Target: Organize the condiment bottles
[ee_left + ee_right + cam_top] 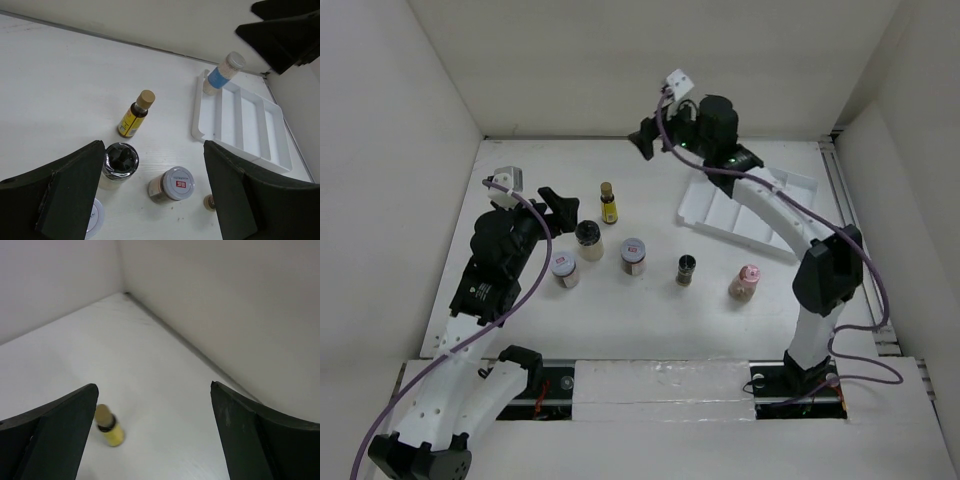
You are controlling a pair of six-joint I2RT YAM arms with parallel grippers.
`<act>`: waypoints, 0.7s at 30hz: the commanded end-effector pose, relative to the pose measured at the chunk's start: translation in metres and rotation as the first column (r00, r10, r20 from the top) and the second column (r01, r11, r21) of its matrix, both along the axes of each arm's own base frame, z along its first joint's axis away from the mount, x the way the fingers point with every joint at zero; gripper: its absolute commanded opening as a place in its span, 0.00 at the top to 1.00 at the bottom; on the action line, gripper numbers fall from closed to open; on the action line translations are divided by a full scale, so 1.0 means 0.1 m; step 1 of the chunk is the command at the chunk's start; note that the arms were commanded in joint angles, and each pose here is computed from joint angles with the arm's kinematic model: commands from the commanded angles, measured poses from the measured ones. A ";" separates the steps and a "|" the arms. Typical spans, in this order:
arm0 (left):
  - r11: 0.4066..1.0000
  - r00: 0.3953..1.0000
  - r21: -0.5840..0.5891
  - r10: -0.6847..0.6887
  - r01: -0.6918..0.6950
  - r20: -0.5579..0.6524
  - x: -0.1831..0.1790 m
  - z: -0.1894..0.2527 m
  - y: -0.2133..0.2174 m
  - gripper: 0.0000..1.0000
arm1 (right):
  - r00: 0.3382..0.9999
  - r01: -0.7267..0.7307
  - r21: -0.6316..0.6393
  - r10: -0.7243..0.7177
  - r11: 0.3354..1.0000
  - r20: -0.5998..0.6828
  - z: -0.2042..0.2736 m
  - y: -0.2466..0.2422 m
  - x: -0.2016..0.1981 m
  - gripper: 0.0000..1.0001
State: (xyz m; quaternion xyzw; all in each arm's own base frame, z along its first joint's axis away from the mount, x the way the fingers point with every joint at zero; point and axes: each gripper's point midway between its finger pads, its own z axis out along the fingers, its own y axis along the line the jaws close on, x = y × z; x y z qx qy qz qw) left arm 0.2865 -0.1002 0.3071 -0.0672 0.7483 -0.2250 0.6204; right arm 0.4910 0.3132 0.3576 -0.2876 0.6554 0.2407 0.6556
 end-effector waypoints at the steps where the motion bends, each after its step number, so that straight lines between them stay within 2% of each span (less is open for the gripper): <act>1: 1.000 0.999 -0.004 0.018 -0.018 0.051 0.01 0.14 0.04 0.24 | 0.975 -0.216 -0.034 0.214 0.976 -0.064 -0.49 0.69 -0.24 0.00; 3: 1.000 0.999 -0.002 0.008 -0.008 0.042 0.00 0.12 0.03 0.24 | 0.964 -0.262 -0.031 0.260 0.965 -0.056 -0.48 0.96 -0.35 0.00; 7: 1.000 0.998 -0.012 -0.002 0.003 0.069 -0.04 0.20 0.02 0.24 | 0.963 -0.259 -0.035 0.256 0.965 -0.084 -0.72 1.16 -0.24 0.02; 8: 1.000 0.998 -0.012 -0.002 0.003 0.070 -0.04 0.20 0.02 0.24 | 0.960 -0.259 -0.037 0.254 0.965 -0.115 -0.90 1.21 -0.17 0.03; 10: 1.000 0.998 -0.012 -0.002 0.003 0.070 -0.04 0.20 0.02 0.24 | 0.960 -0.258 -0.025 0.253 0.966 -0.115 -0.92 1.28 -0.09 0.05; 11: 1.000 0.997 -0.013 -0.013 0.014 0.071 -0.07 0.18 0.01 0.24 | 0.959 -0.249 -0.029 0.242 0.968 -0.146 -1.10 1.31 -0.03 0.05; 13: 1.000 0.997 -0.013 -0.013 0.014 0.071 -0.07 0.18 0.01 0.24 | 0.954 -0.256 -0.023 0.249 0.966 -0.165 -1.21 1.40 -0.03 0.08; 17: 1.000 0.997 -0.013 -0.024 0.025 0.071 -0.07 0.18 -0.01 0.24 | 0.951 -0.244 -0.018 0.236 0.970 -0.200 -1.40 1.44 0.04 0.23; 21: 1.000 0.998 -0.010 -0.015 0.015 0.062 -0.05 0.16 0.00 0.24 | 0.944 -0.254 -0.030 0.241 0.967 -0.226 -1.54 1.47 -0.03 0.23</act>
